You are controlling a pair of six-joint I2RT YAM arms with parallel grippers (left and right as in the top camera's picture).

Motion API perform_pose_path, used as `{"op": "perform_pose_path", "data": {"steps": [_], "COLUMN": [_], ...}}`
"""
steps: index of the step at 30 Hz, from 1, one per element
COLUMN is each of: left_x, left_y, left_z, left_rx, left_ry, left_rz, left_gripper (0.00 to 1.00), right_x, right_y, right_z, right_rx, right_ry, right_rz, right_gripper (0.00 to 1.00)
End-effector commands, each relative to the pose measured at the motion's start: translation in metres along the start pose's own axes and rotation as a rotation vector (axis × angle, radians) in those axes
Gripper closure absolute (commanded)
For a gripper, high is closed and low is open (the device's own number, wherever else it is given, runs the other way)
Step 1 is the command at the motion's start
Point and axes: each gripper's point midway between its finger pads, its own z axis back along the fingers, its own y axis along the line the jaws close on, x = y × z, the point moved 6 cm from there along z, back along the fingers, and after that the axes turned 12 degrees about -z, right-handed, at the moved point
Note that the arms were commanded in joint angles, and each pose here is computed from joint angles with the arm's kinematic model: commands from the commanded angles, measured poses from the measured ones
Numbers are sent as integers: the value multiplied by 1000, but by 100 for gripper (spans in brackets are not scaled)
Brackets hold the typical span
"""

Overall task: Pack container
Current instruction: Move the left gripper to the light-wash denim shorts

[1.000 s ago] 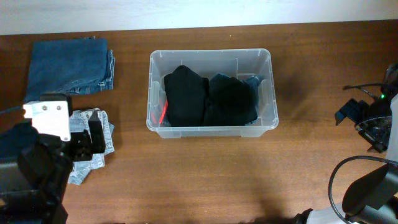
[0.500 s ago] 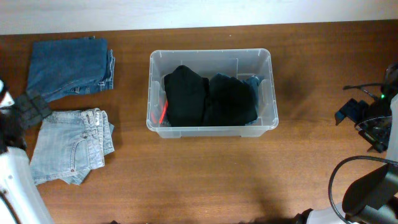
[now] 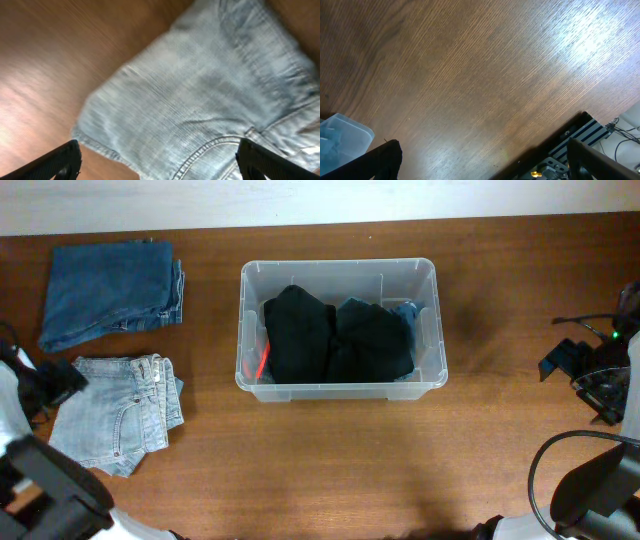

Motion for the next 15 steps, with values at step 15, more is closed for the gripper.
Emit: {"op": "perform_pose_path", "data": {"steps": [15], "left_x": [-26], "left_y": [-10], "left_z": [-73], "left_rx": [-61], "left_ry": [271], "left_rz": [-59], "left_gripper": [1], "right_x": [0], "right_y": [-1], "right_z": [1], "right_rx": [1], "right_ry": [-3], "right_rz": [-12], "right_gripper": [1]}}
